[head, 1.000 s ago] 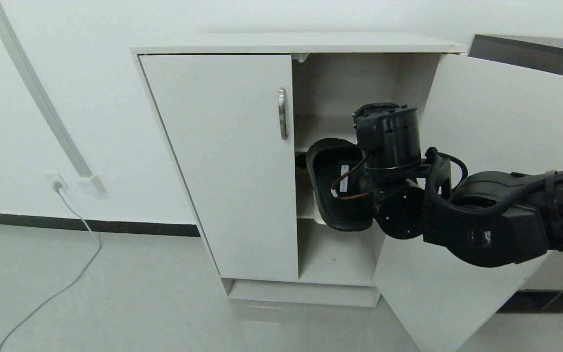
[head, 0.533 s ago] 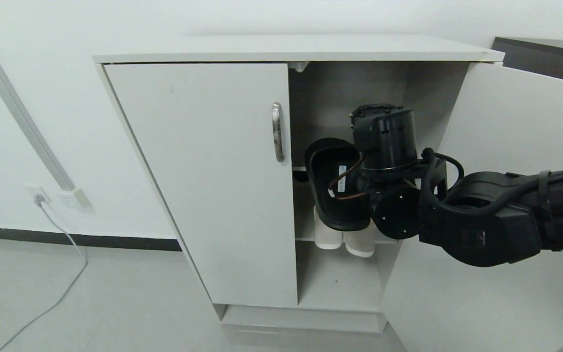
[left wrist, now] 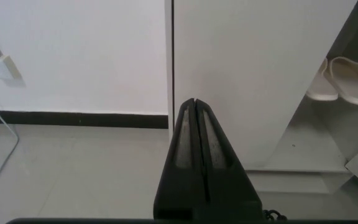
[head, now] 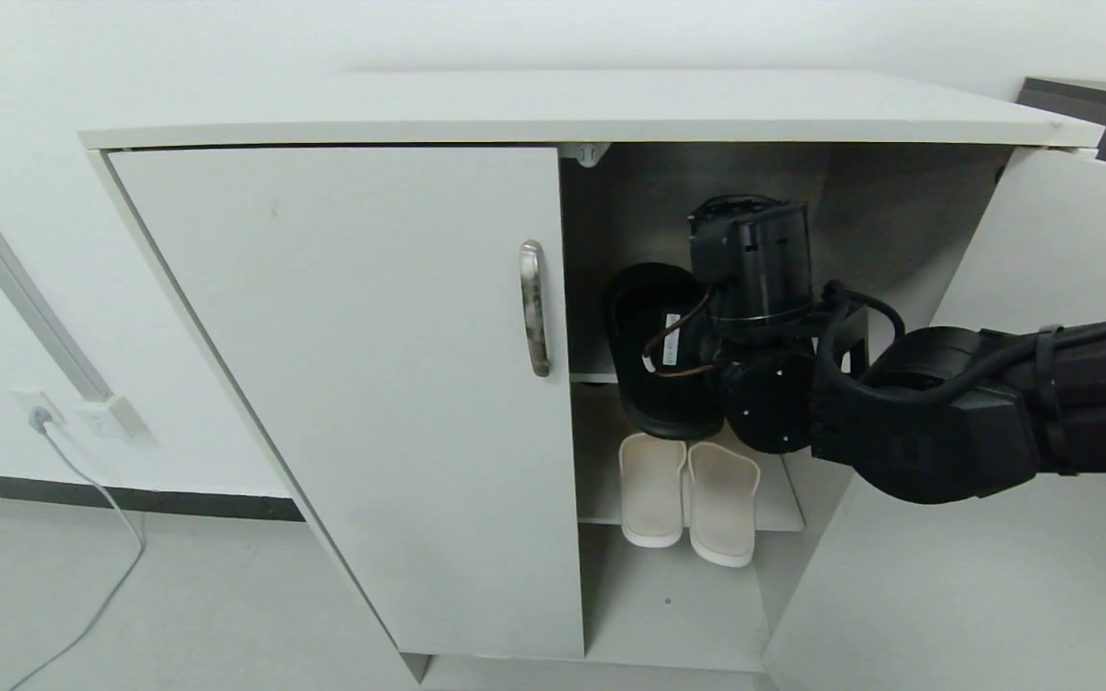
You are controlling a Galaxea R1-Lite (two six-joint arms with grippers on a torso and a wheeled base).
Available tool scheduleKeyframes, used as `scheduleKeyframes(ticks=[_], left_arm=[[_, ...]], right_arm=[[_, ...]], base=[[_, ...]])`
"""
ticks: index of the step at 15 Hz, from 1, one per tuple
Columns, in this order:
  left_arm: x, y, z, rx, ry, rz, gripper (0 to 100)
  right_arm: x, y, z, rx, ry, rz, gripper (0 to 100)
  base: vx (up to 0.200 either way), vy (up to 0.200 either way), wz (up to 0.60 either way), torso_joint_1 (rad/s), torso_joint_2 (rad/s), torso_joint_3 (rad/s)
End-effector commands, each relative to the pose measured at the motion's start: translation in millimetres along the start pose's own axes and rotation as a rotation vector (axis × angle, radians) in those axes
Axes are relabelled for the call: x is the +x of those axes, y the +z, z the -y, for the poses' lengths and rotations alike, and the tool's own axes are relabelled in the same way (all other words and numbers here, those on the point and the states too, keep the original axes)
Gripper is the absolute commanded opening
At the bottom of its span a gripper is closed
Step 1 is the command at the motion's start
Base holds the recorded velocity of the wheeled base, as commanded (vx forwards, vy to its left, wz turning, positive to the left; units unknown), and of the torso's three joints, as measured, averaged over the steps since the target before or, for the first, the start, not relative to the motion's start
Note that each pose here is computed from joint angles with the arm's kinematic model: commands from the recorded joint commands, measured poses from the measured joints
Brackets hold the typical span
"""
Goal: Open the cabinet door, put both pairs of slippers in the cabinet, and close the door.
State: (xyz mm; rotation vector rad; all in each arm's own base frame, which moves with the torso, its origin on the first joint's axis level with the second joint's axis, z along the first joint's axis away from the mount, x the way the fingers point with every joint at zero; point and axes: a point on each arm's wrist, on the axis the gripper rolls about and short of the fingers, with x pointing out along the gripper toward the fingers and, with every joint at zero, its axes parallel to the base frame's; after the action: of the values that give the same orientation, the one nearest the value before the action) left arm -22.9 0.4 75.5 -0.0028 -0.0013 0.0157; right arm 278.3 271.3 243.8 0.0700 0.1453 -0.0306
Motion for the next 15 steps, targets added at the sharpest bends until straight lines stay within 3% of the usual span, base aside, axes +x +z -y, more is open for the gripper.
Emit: scheduleKeyframes(ticks=[1, 15], left_arm=[[0.1, 0.0, 0.0, 0.0, 0.001, -0.001, 0], [0.1, 0.0, 0.0, -0.002, 0.001, -0.001, 0]], right_arm=[[8.4, -0.6, -0.5, 0.004, -0.013, 0.003, 0], [62.8, 4.7, 6.7, 0.014, -0.073, -0.01, 0]], base=[[0.0, 0.0, 0.0, 0.0, 0.0, 0.0], [0.0, 0.0, 0.0, 0.0, 0.0, 0.0]])
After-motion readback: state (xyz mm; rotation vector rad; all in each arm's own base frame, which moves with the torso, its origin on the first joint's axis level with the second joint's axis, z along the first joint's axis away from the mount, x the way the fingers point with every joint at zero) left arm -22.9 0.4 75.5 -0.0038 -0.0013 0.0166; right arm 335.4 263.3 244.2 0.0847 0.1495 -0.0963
